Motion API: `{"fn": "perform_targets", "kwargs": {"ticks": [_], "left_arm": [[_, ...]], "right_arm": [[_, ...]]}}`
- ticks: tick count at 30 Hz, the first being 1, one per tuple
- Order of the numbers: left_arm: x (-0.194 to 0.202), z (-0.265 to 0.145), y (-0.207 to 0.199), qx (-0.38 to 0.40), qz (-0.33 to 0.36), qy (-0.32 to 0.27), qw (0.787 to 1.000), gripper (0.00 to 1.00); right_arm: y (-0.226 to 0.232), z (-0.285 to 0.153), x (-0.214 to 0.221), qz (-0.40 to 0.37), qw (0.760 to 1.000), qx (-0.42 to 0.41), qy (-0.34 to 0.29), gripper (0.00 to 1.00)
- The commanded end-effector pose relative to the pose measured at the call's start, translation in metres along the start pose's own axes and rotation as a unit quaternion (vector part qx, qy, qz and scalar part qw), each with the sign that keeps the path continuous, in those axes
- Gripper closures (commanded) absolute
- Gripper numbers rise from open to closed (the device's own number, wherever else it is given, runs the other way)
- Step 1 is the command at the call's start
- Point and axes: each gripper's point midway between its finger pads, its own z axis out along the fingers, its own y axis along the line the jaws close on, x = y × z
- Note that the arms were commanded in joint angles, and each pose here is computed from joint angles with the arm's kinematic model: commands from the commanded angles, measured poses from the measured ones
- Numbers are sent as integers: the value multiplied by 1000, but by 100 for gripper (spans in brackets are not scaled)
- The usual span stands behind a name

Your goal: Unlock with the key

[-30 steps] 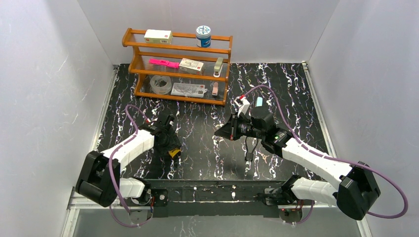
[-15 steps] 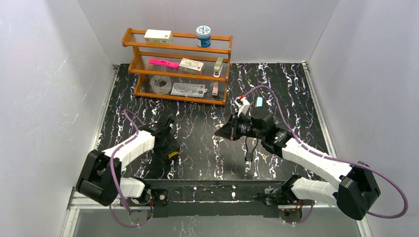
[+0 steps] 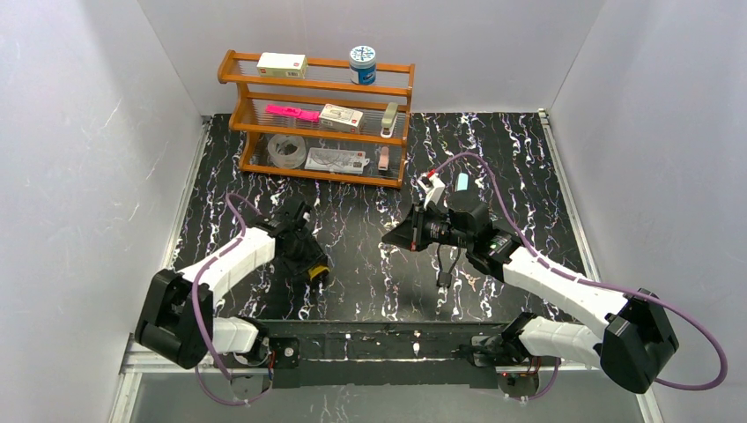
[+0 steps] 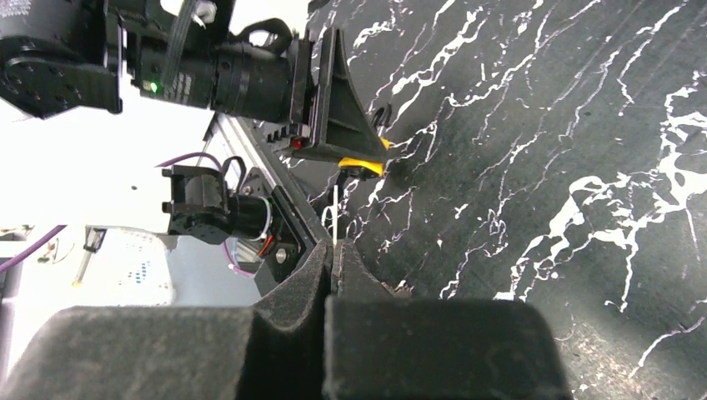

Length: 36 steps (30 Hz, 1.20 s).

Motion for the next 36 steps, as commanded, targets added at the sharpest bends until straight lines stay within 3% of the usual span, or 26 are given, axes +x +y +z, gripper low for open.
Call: {"fn": "perform_targets", "kwargs": {"ticks": [1,6,11,19,36], "left_arm": [[8,-44,-44,92,18,39,995,77],[21,-69,-74,165,18,86,982,78],[28,-90,-94,221,22,113,968,78],[30,-107,-110,263,13,123,957,78],[35,-103,-110,261,7,143,955,78]], "right_arm": [[30,-6,-3,-16,996,-85,-4,99],[61,-14,9,-23,983,-183,22,99],[73,-23,12,-36,976,-213,33,99],[56,-17,20,-41,983,-176,42,99],[46,-8,35,-52,985,-152,67,99]]}}
